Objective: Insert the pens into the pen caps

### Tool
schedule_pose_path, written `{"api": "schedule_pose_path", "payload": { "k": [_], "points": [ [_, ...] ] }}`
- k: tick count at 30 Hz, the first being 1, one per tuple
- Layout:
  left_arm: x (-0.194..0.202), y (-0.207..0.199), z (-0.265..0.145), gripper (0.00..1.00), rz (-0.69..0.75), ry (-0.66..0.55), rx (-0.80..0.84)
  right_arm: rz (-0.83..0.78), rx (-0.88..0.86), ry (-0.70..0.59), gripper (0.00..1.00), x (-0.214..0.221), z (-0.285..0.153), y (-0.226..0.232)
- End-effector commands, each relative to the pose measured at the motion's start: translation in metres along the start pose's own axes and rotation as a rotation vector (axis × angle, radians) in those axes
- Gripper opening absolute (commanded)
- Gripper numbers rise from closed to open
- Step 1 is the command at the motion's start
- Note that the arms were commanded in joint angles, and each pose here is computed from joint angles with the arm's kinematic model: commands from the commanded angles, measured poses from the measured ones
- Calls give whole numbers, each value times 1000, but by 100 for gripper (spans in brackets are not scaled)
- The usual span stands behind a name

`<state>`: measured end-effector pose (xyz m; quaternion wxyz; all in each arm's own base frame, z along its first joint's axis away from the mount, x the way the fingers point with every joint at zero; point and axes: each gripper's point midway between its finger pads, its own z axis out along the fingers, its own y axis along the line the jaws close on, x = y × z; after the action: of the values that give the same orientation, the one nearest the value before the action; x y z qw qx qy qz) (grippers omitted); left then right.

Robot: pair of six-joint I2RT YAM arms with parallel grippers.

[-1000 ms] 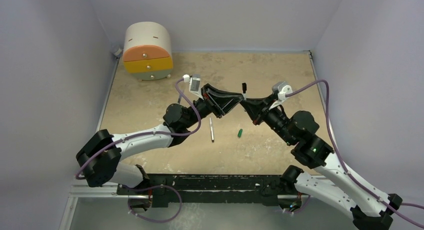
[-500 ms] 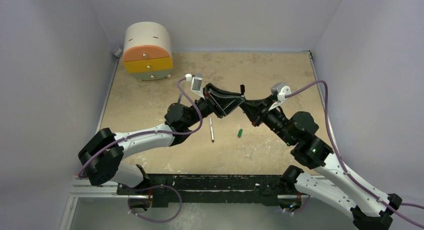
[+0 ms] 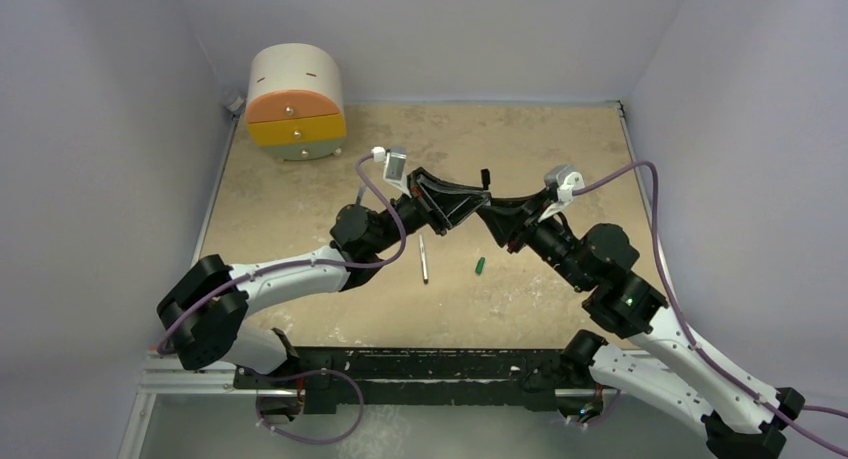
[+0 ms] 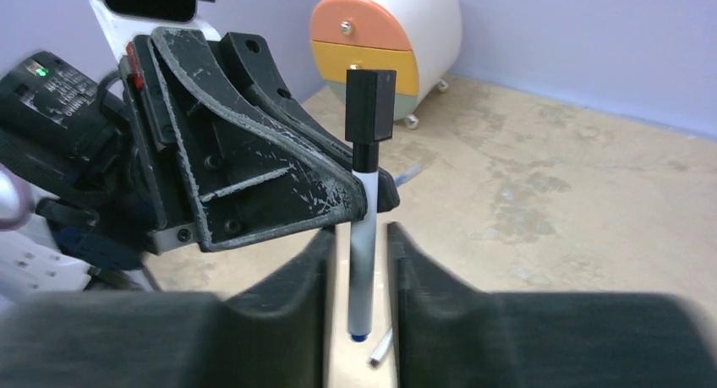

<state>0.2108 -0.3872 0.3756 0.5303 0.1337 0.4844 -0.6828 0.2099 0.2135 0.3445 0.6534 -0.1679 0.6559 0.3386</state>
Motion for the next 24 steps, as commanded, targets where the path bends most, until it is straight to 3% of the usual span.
{"api": "schedule_pose_path", "payload": {
  "k": [1, 2, 5, 9, 10, 15, 24],
  "points": [
    [-14, -5, 7, 0, 40, -12, -27, 25, -1, -39, 44, -11, -2, 2],
    [-14, 3, 5, 0, 62, 3, -75, 31, -4, -42, 52, -13, -5, 3],
    [-14, 42, -7, 0, 140, 64, -265, 29, 34, -43, 64, -14, -12, -5],
    [-22, 92, -38, 0, 269, 162, -554, 29, 141, -25, 68, -9, -25, -24],
    [-24, 109, -51, 0, 319, 200, -659, 31, 168, -16, 66, -6, -29, -30],
    [-22, 196, -135, 0, 418, 371, -1118, 55, 222, -5, 2, 3, -36, -40],
    [5, 250, -226, 0, 410, 494, -1411, 62, 173, -9, 0, 4, -26, -31]
  ]
}}
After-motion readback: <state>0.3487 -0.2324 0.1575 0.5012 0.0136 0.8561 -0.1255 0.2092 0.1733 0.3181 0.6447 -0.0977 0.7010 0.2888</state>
